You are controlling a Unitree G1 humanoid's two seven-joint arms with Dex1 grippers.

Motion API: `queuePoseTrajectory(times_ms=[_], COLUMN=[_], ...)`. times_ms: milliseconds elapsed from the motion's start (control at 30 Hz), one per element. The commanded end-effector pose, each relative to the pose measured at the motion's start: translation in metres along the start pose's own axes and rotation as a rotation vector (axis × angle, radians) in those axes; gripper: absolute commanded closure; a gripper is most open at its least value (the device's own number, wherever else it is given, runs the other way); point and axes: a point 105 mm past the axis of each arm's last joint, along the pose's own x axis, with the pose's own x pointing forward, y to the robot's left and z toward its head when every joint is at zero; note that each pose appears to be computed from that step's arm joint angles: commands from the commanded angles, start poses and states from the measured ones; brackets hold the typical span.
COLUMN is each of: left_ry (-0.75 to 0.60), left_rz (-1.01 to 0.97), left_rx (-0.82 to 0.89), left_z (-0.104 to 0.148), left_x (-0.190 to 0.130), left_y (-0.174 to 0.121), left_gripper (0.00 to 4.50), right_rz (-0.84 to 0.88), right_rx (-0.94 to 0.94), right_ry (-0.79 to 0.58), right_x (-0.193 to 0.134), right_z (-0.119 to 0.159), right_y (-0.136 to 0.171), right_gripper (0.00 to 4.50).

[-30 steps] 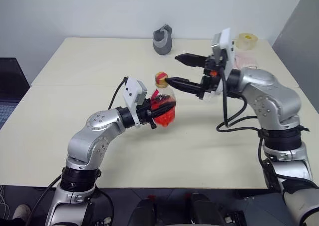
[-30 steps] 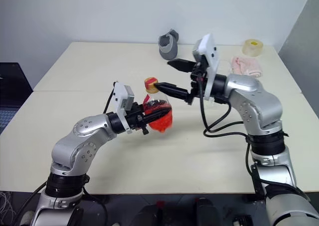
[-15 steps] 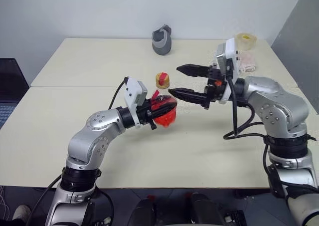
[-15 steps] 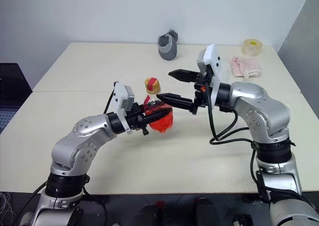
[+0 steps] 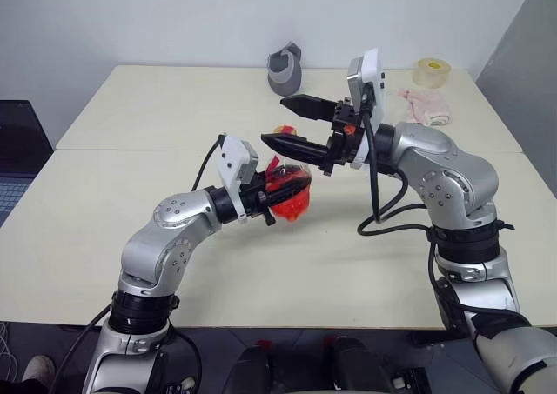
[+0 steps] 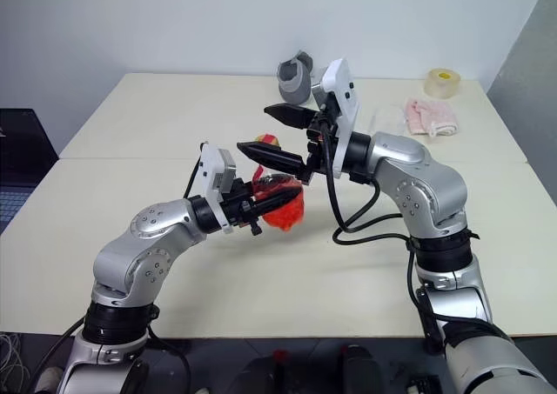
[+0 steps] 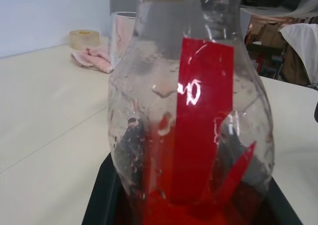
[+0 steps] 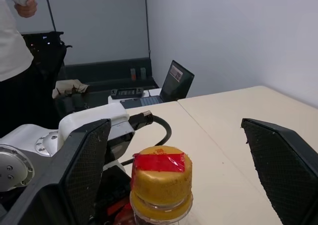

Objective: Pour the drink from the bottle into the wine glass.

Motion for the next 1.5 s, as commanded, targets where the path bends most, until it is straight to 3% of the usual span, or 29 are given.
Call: queuePoseTrajectory(times_ms=[33, 100, 200, 467, 933, 1267, 1500], left_ry=[-0.061, -0.060, -0.059, -0.061, -0.060, -0.056, -0.071], left_rz=[-0.015, -0.013, -0.010, -0.012, -0.010, -0.045, -0.090], left_rx=[0.064, 0.063, 0.056, 0.055, 0.054, 0.049, 0.029], left_z=[0.018, 0.017, 0.016, 0.017, 0.015, 0.014, 0.013], left_x=[0.000, 0.000, 0.000, 0.001, -0.001, -0.002, -0.008], left_y=[-0.006, -0.006, -0.006, -0.005, -0.006, -0.012, -0.031], left_gripper=[3.10, 3.10, 3.10, 3.10, 3.10, 3.10, 3.10], right_rz=[0.052, 0.058, 0.060, 0.077, 0.105, 0.287, 0.395], right_rx=[-0.039, -0.036, -0.028, -0.023, 0.025, -0.153, -0.168], right_ry=[-0.018, -0.012, -0.014, -0.004, 0.016, 0.105, 0.105], right_x=[0.000, -0.001, -0.002, -0.003, -0.006, -0.019, -0.019], right_z=[0.011, 0.010, 0.011, 0.010, 0.018, 0.015, 0.016], right_y=[0.010, 0.010, 0.010, 0.011, 0.011, 0.026, 0.033], right_gripper=[0.02, 0.02, 0.59, 3.30, 3.32, 3.32, 3.32])
